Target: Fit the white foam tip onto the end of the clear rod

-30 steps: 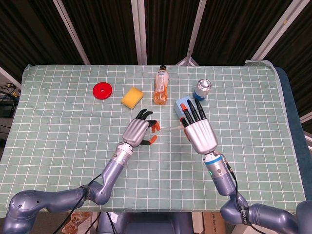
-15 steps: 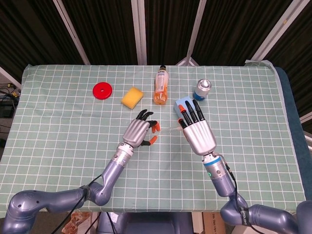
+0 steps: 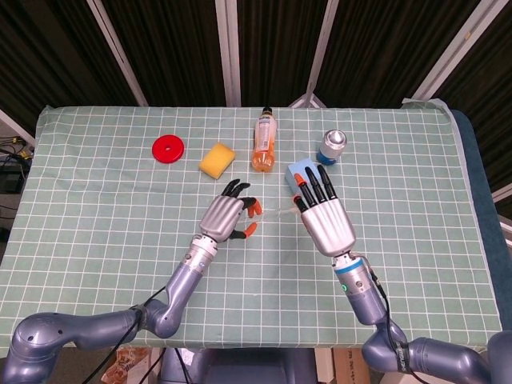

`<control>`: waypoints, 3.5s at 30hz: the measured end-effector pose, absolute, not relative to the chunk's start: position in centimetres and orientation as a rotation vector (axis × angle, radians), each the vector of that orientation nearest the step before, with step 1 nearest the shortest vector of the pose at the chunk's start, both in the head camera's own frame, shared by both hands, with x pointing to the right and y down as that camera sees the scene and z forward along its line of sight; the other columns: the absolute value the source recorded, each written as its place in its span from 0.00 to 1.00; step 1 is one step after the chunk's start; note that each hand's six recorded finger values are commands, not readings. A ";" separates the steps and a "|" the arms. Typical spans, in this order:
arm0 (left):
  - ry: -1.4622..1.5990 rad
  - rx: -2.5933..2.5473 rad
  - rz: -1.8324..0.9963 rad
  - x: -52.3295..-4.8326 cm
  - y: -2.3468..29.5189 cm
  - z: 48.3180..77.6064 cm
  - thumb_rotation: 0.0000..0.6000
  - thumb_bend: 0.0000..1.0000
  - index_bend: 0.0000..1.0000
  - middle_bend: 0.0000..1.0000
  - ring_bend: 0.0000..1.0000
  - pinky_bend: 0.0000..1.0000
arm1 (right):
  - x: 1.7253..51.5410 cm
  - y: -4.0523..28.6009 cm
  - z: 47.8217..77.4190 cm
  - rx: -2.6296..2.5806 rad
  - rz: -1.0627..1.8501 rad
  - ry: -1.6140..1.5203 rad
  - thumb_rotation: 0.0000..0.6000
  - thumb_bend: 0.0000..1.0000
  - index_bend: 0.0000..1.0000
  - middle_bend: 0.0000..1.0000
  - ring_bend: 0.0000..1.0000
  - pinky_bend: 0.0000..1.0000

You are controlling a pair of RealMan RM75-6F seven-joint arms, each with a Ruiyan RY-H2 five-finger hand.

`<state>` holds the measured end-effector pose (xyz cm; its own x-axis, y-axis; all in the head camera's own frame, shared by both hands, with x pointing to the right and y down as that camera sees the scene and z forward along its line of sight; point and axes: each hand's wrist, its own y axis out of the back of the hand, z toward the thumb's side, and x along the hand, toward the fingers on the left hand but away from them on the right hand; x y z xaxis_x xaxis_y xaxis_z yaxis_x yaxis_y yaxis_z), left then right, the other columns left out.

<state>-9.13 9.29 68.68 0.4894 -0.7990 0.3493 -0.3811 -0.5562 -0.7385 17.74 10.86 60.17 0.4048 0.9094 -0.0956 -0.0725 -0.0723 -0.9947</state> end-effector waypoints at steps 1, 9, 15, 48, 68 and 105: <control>0.970 -2.147 -0.932 -9.3 9.2 68.7 1.00 0.82 0.48 0.52 0.12 0.01 | 17.9 10.9 60.2 -1.401 0.984 -0.817 1.00 0.43 0.07 0.07 0.00 0.00; 0.975 -2.110 -0.953 -10.8 8.5 68.8 1.00 0.82 0.48 0.52 0.12 0.01 | 18.9 10.8 59.9 -1.404 1.005 -0.837 1.00 0.43 0.03 0.03 0.00 0.00; 0.933 -2.065 -0.977 -12.6 8.1 69.1 1.00 0.82 0.48 0.52 0.14 0.01 | 20.1 10.6 59.5 -1.398 1.015 -0.858 1.00 0.43 0.03 0.03 0.00 0.00; 0.996 -2.123 -1.040 -14.8 11.9 72.1 1.00 0.82 0.46 0.51 0.14 0.01 | 24.0 10.7 59.1 -1.385 1.098 -0.899 1.00 0.43 0.03 0.03 0.00 0.00; 0.845 -2.038 -1.204 -18.8 12.3 73.1 1.00 0.81 0.45 0.50 0.14 0.01 | 23.2 11.7 59.4 -1.421 1.100 -0.907 1.00 0.43 0.03 0.02 0.00 0.00; 0.799 -1.838 -1.428 -25.0 11.2 67.7 1.00 0.19 0.09 0.11 0.00 0.00 | 24.5 13.9 56.0 -1.466 1.093 -0.999 1.00 0.43 0.00 0.00 0.00 0.00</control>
<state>-25.00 11.21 67.69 0.2142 -0.7965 0.5654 -0.0659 -0.5893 -0.8052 24.53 13.94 56.02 0.2468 0.9600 -0.1323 0.0456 -0.1479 -0.9880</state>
